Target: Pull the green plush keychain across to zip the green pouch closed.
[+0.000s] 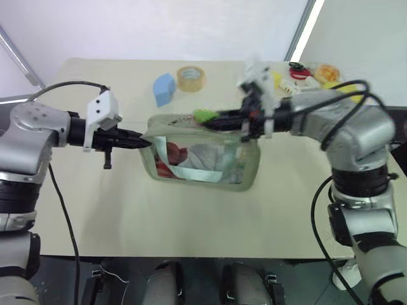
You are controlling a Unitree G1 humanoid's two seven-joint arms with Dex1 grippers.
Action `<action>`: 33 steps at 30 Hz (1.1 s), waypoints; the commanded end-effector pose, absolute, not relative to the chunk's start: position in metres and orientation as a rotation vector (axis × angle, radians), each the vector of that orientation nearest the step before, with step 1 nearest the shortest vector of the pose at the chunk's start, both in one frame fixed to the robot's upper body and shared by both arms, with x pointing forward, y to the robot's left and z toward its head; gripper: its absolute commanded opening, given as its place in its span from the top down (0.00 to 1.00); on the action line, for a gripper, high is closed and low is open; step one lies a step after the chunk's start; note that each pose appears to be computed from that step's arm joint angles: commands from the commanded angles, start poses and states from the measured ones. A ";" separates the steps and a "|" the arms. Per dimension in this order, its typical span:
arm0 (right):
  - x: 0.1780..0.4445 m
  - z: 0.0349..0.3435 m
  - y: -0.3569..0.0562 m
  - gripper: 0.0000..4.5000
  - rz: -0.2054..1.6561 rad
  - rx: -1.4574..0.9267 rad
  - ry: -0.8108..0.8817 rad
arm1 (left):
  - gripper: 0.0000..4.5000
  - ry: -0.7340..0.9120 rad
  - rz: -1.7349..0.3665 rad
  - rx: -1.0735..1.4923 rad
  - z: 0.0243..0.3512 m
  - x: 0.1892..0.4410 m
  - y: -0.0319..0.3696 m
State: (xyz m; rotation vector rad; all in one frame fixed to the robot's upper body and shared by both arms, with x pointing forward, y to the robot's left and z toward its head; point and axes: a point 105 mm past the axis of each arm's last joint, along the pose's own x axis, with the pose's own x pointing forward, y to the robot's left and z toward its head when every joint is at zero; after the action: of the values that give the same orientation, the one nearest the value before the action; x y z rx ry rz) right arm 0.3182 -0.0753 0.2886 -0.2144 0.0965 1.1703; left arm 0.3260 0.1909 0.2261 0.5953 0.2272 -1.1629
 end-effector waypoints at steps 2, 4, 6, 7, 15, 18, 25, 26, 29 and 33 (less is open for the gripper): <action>0.321 0.288 -0.082 0.98 1.099 -0.246 0.065 | 1.00 0.205 -1.133 0.632 0.235 0.329 0.194; 0.323 0.279 -0.076 0.98 1.086 -0.312 0.059 | 1.00 0.202 -1.131 0.636 0.236 0.331 0.194; 0.326 0.275 -0.072 0.98 1.073 -0.332 0.050 | 1.00 0.202 -1.131 0.639 0.236 0.331 0.194; 0.328 0.274 -0.071 0.98 1.060 -0.354 0.043 | 1.00 0.202 -1.132 0.639 0.236 0.332 0.194; 0.328 0.296 -0.138 0.98 0.834 -0.673 0.038 | 1.00 0.252 -1.091 0.634 0.230 0.326 0.206; 0.318 0.307 -0.178 0.98 0.695 -0.790 0.094 | 1.00 0.274 -1.067 0.610 0.225 0.323 0.210; 0.294 0.267 -0.227 0.98 0.526 -0.861 0.303 | 1.00 0.285 -1.044 0.571 0.218 0.322 0.208; 0.294 0.248 -0.227 0.98 0.526 -0.856 0.333 | 1.00 0.283 -1.046 0.567 0.218 0.322 0.205; 0.298 0.194 -0.201 0.98 0.586 -0.732 0.359 | 1.00 0.279 -1.062 0.566 0.216 0.325 0.198; 0.310 0.142 -0.165 0.98 0.640 -0.648 0.367 | 1.00 0.270 -1.075 0.569 0.217 0.327 0.192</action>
State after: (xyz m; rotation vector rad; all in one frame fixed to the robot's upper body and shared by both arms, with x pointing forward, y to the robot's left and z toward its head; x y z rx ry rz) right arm 0.3018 -0.1683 0.1422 -0.6186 0.4045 0.6808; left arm 0.3258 0.1934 0.2214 0.5577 0.2471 -1.0755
